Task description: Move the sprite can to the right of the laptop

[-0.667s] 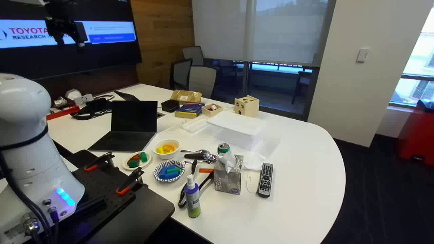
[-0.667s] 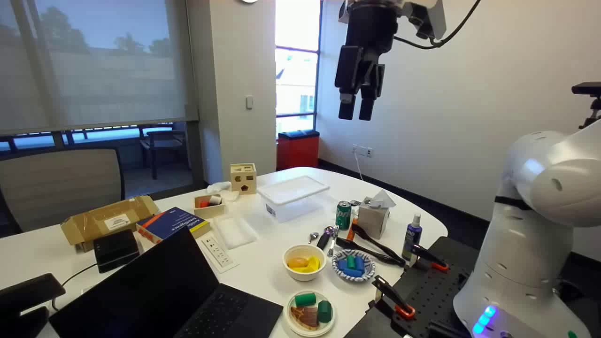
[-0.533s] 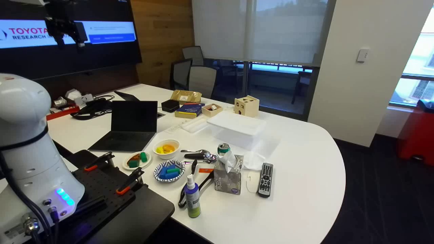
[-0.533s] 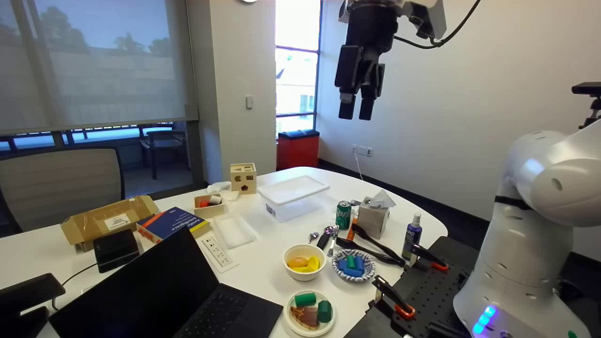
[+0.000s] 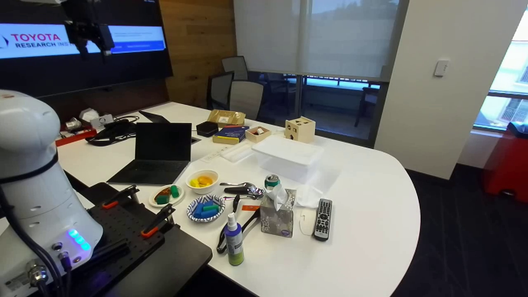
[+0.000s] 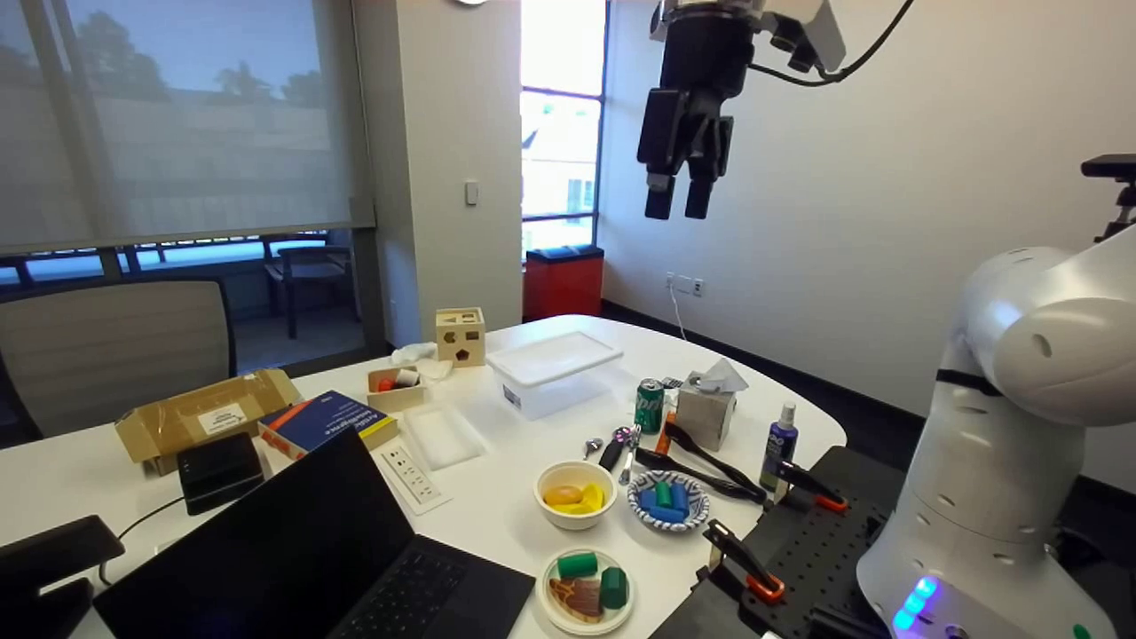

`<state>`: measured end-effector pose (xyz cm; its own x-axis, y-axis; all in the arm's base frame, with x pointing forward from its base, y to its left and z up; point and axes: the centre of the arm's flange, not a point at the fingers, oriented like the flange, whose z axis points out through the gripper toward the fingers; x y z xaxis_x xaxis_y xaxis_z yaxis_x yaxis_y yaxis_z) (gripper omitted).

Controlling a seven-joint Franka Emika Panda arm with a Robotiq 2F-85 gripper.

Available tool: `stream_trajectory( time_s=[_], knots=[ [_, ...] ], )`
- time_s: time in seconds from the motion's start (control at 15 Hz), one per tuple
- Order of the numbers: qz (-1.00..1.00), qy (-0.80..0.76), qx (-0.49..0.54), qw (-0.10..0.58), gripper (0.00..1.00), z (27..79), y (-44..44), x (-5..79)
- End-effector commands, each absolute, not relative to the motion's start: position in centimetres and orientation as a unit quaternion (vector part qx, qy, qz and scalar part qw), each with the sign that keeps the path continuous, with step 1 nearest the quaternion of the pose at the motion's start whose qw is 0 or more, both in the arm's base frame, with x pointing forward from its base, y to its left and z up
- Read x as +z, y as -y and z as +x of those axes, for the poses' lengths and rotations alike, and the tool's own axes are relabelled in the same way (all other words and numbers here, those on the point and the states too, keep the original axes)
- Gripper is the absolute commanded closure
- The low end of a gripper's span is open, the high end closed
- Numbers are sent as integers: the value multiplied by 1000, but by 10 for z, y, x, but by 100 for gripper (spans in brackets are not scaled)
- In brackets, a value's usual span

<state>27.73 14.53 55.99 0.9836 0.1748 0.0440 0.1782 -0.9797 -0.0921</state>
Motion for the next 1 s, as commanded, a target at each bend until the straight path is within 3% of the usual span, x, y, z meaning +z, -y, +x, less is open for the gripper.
stream_trajectory(
  time_s=[0.0, 0.4, 0.47, 0.73, 0.93],
  knots=[
    [-999, 10, -48, -3, 0, 299, -51, 572],
    [-989, -111, -92, -37, 0, 346, 107, 563],
    [-991, -96, -90, -35, 0, 322, 83, 568],
    [-989, -113, -85, -30, 0, 335, 108, 556],
    [-986, -152, -70, -20, 0, 373, 126, 526]
  ],
)
